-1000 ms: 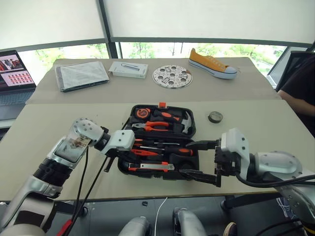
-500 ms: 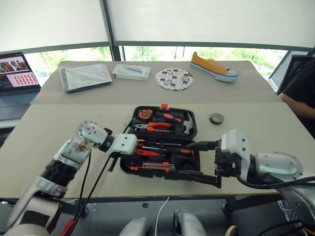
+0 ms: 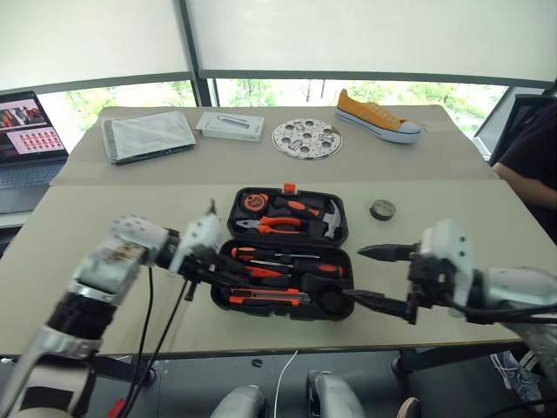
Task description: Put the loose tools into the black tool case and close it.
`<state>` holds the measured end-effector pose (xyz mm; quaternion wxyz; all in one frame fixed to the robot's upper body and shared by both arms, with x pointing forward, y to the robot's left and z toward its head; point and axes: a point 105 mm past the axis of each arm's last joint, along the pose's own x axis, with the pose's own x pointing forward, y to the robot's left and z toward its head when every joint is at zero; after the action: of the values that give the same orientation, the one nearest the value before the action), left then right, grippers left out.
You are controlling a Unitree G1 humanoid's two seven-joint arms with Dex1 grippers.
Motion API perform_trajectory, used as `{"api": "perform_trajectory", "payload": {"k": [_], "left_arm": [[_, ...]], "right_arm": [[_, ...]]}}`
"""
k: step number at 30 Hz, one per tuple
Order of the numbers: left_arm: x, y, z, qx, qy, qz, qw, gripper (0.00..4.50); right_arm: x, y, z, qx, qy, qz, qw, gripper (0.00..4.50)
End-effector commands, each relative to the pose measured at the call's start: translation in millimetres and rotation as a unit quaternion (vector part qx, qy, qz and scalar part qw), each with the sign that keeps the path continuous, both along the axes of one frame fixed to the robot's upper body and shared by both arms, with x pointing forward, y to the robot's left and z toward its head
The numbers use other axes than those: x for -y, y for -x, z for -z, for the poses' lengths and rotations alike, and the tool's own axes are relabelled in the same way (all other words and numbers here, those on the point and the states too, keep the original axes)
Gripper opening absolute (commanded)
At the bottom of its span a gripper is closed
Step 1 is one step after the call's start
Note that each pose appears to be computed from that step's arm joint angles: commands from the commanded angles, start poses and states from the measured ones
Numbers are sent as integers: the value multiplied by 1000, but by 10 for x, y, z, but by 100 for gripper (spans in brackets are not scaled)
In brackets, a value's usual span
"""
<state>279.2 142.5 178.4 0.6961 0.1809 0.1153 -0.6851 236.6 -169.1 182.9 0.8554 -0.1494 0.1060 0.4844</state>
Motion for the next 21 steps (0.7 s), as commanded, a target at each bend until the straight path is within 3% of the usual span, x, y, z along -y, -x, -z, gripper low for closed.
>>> {"api": "perform_trajectory", "payload": {"k": [1, 6, 13, 21], "left_arm": [[-51, 25, -325, 27, 64, -38, 997, 256], [5, 39, -429, 28, 88, -50, 994, 436], [108, 58, -447, 43, 84, -49, 994, 444], [143, 62, -412, 61, 77, -61, 993, 444]], "right_arm": [[397, -171, -126, 27, 24, 61, 997, 450], [673, -638, -77, 41, 51, 116, 991, 450], [668, -1423, 113, 43, 108, 167, 979, 450], [644, -1867, 359, 25, 169, 199, 965, 450]]}}
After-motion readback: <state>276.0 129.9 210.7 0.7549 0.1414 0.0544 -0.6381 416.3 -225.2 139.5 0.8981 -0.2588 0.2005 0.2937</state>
